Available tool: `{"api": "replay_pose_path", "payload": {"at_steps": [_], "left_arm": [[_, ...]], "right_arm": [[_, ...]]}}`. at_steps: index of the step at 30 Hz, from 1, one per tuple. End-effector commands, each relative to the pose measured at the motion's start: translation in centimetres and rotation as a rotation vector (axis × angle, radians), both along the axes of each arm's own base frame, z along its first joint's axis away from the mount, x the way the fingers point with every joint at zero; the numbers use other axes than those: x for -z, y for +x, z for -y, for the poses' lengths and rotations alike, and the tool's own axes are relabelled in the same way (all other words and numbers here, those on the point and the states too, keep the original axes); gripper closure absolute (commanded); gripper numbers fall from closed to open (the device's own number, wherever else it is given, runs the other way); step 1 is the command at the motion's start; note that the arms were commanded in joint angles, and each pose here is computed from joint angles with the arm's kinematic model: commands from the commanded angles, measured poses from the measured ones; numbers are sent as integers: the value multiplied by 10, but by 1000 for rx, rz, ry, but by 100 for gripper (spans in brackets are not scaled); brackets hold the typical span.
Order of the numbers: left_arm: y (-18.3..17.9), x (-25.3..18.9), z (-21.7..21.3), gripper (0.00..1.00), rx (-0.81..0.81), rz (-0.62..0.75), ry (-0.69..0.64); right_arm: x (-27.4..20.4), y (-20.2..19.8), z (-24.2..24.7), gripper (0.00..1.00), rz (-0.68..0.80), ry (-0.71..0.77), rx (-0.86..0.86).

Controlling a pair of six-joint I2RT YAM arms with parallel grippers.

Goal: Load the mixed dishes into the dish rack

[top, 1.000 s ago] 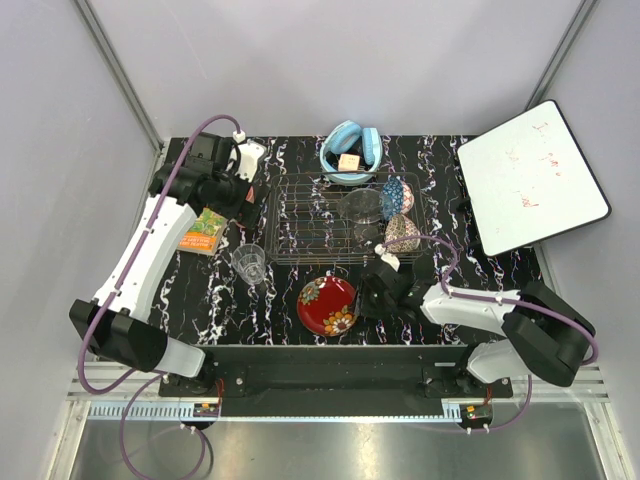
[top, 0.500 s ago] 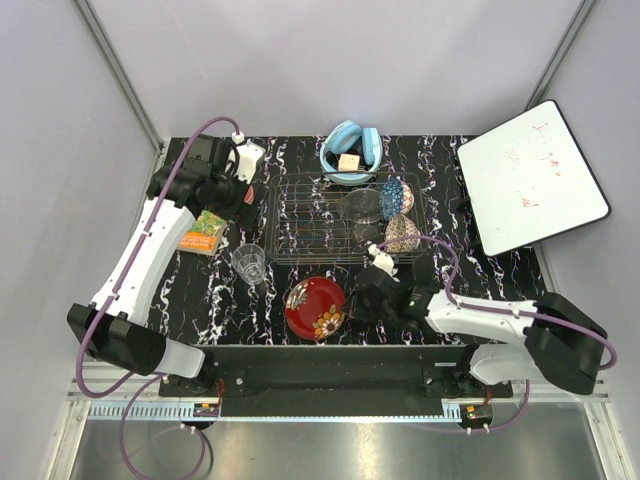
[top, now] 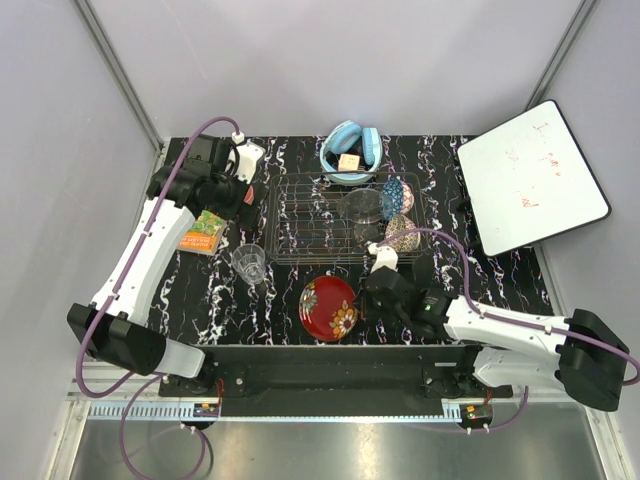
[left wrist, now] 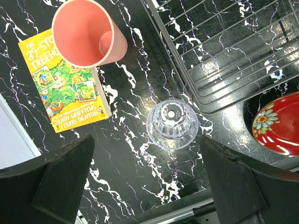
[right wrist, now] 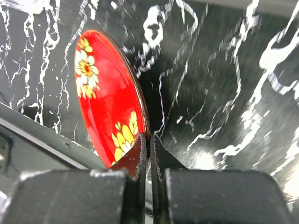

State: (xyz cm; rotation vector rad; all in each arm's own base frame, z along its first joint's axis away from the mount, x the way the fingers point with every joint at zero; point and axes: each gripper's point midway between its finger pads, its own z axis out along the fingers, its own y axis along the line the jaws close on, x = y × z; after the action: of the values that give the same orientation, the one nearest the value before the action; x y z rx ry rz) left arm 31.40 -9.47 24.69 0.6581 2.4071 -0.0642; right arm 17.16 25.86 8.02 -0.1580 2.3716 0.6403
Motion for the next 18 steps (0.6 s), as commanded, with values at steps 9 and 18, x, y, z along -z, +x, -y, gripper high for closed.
{"api": "replay_pose_path", "payload": {"at_steps": [9,18], "left_arm": [[1,-3,-2,1,-3,46,5],[0,-1,-2,1,-7,45,0]], "right_arm": [[-123,54,-11,100,496,-130,-163],[-181,68,-7,100,658,-223,-207]]}}
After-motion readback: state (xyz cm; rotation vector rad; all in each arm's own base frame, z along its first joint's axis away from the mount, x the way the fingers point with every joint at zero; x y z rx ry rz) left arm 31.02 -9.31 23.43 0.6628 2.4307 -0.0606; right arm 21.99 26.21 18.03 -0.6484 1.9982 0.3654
